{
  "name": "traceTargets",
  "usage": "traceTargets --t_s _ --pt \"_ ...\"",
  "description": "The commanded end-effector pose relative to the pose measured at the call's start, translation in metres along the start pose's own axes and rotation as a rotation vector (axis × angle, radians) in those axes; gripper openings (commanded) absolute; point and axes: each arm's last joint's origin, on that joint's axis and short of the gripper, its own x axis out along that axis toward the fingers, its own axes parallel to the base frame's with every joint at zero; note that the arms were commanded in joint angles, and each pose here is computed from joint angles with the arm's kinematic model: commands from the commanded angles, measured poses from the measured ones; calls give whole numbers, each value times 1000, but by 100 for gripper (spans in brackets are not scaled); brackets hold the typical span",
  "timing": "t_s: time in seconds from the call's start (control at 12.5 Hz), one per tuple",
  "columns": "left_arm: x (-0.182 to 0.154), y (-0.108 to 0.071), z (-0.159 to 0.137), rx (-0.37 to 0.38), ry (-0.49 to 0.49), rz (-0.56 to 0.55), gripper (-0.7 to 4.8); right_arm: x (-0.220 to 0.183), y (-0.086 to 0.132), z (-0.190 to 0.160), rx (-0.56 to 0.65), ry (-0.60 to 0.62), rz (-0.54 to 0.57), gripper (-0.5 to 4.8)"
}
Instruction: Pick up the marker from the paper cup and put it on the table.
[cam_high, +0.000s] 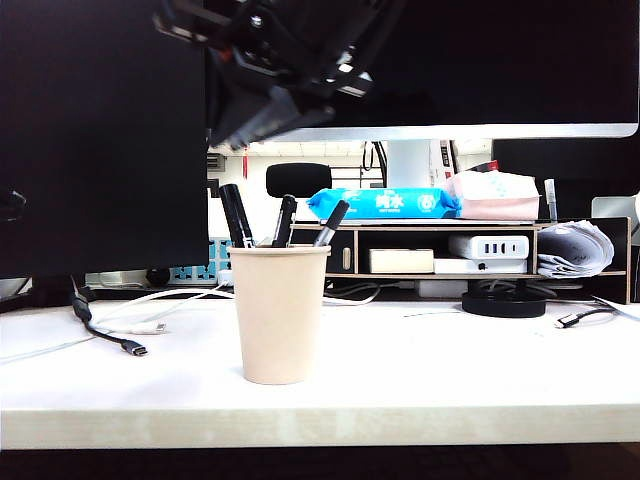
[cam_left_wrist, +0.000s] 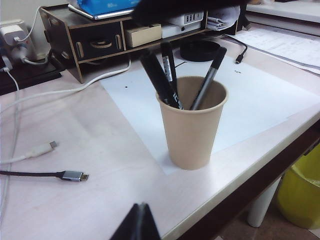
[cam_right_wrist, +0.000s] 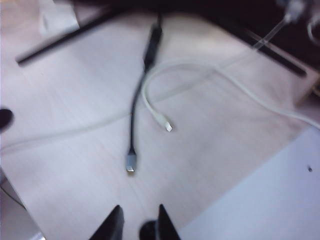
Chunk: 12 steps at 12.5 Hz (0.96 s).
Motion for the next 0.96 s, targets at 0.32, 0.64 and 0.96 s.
traceTargets --t_s 0.32,0.64,0.96 --pt "0 0 -2 6 15 -1 -4 7 5 -18 30 -11 -26 122" --pt "0 0 -2 6 15 -1 -4 8 6 -23 29 -9 -33 127" --pt "0 0 -2 6 15 -1 -4 12 5 -26 29 1 -37 127"
